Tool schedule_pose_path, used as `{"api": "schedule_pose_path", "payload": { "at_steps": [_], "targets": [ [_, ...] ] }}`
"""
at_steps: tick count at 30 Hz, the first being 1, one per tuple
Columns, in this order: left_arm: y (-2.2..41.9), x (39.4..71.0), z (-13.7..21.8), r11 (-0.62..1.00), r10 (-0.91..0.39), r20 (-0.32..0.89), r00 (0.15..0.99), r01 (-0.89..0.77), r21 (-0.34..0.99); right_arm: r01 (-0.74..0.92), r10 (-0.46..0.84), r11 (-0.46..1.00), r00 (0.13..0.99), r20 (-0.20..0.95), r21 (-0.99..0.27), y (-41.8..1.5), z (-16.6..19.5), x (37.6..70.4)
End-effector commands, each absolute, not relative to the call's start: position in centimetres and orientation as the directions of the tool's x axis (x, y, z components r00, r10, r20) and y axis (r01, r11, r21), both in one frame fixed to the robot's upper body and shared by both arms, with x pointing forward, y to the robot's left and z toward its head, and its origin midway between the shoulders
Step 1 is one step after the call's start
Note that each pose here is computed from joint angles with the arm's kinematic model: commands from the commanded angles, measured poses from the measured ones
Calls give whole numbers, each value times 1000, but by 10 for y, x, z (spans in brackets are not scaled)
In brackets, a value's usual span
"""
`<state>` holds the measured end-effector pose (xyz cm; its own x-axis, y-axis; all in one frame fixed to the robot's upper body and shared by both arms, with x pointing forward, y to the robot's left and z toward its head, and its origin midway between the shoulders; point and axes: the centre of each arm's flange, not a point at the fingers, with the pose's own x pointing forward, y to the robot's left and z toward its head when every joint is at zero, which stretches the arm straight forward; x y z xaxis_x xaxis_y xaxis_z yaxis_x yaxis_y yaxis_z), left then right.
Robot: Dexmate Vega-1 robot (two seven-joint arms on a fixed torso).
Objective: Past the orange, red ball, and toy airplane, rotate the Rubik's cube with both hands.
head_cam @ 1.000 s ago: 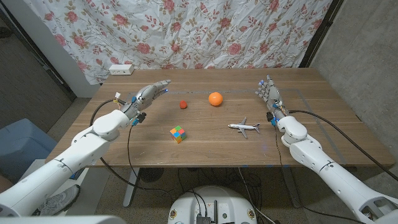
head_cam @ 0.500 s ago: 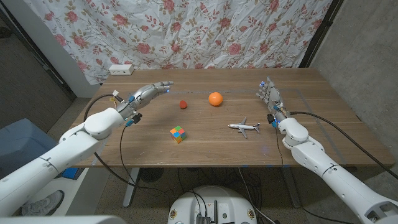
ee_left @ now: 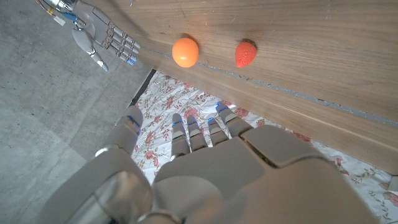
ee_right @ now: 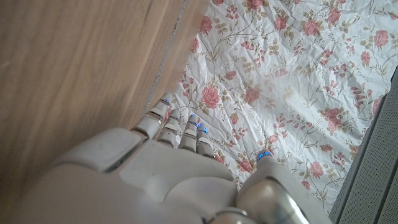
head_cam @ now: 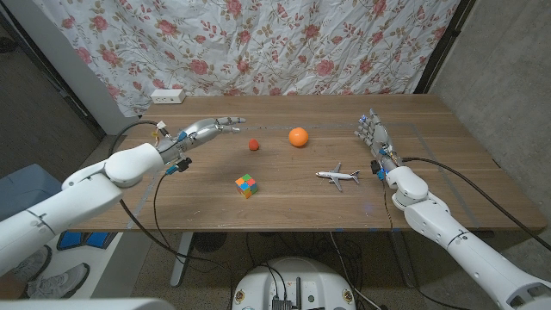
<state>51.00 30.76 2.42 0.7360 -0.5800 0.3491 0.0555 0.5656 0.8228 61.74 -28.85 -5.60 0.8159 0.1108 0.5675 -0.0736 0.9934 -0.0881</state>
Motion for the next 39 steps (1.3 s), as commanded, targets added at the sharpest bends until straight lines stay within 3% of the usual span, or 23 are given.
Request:
{"api": "schedule_pose_path", "payload": {
  "at_steps": [1, 21, 39],
  "targets": [
    [300, 494, 38, 383, -620, 255, 742, 3, 924, -58, 97, 995, 812, 576, -85, -292, -57, 613],
    [298, 499, 75, 70, -670, 74, 738, -37, 997, -8, 47, 998, 810, 584, -68, -291, -57, 601],
    [270, 490, 67, -123, -670, -23, 742, -81, 989, -28, 55, 998, 807, 588, -54, -293, -62, 607]
  ]
}}
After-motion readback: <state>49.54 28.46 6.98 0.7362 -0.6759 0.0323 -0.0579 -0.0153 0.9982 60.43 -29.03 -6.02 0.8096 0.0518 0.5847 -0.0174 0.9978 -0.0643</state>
